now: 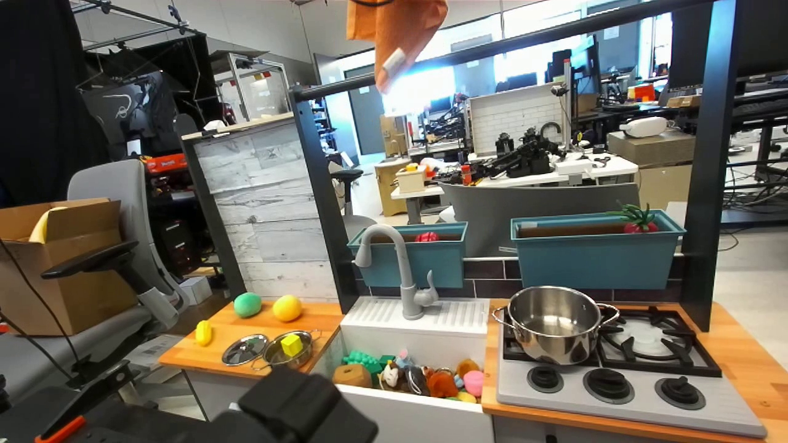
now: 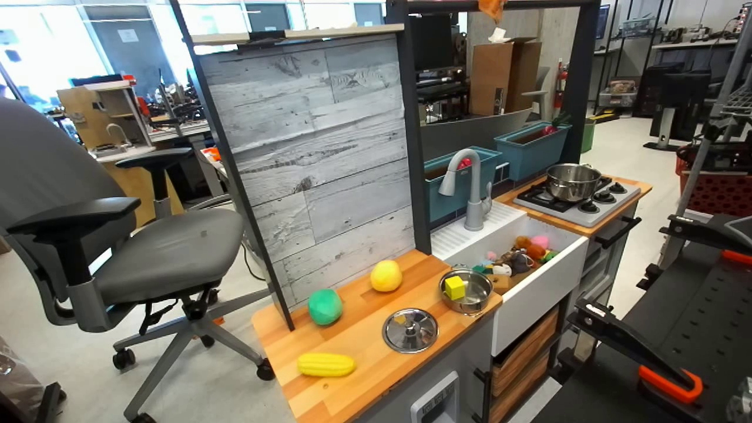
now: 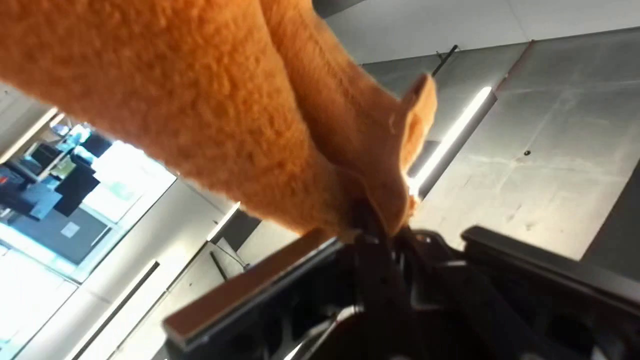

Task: Hang the orange towel on the rod

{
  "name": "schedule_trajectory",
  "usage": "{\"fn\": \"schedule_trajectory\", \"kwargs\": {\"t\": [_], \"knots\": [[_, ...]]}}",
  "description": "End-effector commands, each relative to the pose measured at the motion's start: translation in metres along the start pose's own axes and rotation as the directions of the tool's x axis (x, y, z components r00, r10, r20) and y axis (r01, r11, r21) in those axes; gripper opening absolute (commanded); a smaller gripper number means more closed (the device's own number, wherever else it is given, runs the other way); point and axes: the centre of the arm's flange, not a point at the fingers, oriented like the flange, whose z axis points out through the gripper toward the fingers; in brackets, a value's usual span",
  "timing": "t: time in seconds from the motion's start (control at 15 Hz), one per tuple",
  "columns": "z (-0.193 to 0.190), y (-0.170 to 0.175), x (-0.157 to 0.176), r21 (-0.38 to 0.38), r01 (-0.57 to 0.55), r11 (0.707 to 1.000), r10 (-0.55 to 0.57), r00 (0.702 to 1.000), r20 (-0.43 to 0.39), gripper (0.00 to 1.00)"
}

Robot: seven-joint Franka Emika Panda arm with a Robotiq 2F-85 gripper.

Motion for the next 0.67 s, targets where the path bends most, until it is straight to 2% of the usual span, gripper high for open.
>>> {"fn": "schedule_trajectory", "kwargs": {"t": [0.0, 0.07, 0.2, 0.4, 0.6], "knots": [[0.04, -0.017, 0.072, 0.048, -0.03, 0.998, 0.039, 0.982, -0.184, 0.01], [0.046, -0.027, 0.09, 0.059, -0.04, 0.997, 0.053, 0.972, -0.227, 0.01], [0.055, -0.035, 0.108, 0.091, -0.047, 0.995, 0.068, 0.967, -0.247, 0.01], [0.075, -0.008, 0.102, 0.085, -0.078, 0.993, 0.092, 0.981, -0.17, 0.01], [0.077, 0.043, 0.067, 0.022, -0.171, 0.985, 0.172, 0.984, -0.048, 0.01]]}}
